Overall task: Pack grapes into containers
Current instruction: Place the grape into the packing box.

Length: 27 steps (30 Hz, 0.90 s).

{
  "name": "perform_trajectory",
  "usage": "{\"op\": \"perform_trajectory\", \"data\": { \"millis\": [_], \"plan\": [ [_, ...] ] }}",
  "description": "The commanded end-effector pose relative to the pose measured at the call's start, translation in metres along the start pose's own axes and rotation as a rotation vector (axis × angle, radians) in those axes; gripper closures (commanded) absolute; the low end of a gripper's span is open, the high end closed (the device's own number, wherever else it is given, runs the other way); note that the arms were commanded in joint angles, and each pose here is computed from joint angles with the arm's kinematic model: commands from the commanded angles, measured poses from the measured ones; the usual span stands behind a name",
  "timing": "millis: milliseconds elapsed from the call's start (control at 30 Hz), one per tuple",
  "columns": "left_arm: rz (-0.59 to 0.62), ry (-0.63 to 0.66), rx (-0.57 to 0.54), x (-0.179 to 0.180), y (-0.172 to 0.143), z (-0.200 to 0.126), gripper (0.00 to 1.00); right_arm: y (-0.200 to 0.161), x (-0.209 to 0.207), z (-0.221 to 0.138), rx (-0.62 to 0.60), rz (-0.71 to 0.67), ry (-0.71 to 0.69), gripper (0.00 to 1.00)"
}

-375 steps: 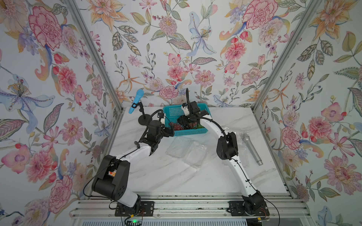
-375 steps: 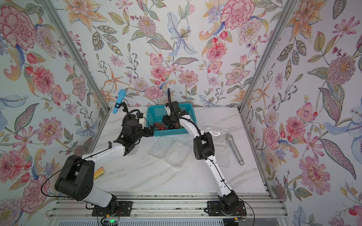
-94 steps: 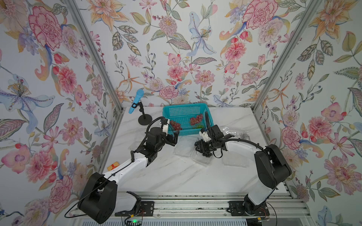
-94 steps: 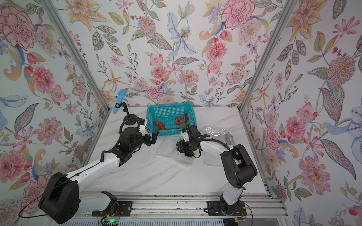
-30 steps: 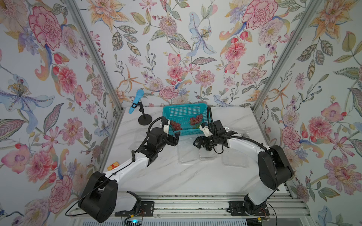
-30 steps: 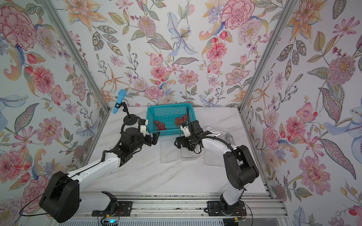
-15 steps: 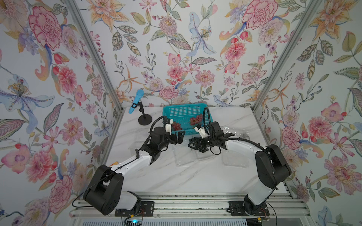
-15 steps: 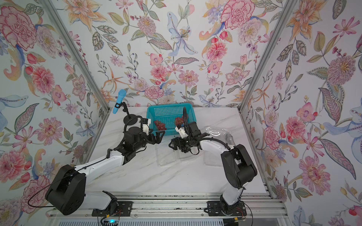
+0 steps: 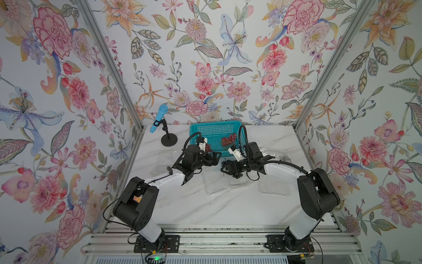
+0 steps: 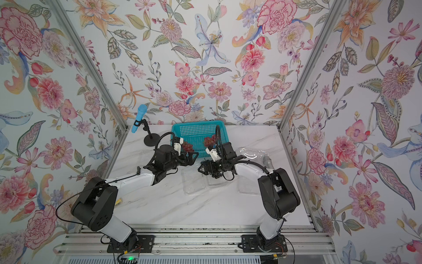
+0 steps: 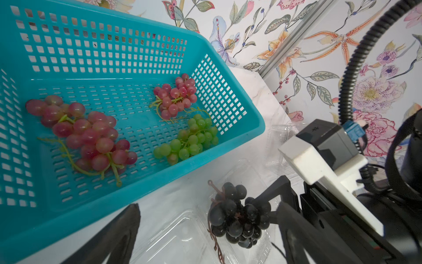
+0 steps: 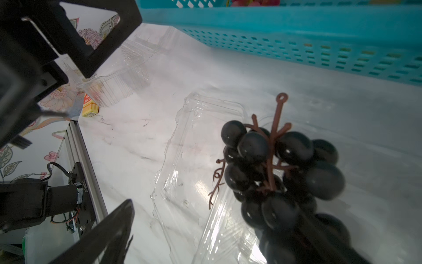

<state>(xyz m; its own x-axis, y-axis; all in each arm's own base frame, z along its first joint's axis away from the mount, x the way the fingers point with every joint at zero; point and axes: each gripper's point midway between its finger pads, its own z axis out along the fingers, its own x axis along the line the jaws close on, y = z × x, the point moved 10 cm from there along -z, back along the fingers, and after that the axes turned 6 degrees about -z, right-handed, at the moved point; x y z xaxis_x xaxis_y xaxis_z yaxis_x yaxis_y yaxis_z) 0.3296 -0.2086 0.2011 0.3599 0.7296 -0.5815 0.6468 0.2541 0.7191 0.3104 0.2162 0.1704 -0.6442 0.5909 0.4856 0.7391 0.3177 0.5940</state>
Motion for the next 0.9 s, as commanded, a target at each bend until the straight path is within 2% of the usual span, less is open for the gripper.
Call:
{"op": "perform_trajectory", "data": {
  "millis": [0,267,667,800,867],
  "plan": [
    [-0.035,-0.047,0.021,-0.007,0.002,0.009,0.12,0.003,0.010,-0.005,-0.028,-0.062,0.070,0.00],
    [-0.076,-0.094,0.057,-0.007,-0.001,0.019,0.29,0.000,0.024,-0.012,-0.072,-0.156,0.107,0.00],
    [-0.074,-0.133,0.122,-0.002,-0.006,0.027,0.26,0.000,0.038,-0.015,-0.112,-0.274,0.064,0.00],
    [-0.088,-0.146,0.117,0.002,-0.004,0.023,0.26,0.002,0.042,-0.012,-0.105,-0.312,0.045,0.00],
    [-0.103,-0.158,0.113,0.006,-0.002,0.022,0.30,0.003,0.044,-0.012,-0.108,-0.331,0.034,0.00]
  ]
}}
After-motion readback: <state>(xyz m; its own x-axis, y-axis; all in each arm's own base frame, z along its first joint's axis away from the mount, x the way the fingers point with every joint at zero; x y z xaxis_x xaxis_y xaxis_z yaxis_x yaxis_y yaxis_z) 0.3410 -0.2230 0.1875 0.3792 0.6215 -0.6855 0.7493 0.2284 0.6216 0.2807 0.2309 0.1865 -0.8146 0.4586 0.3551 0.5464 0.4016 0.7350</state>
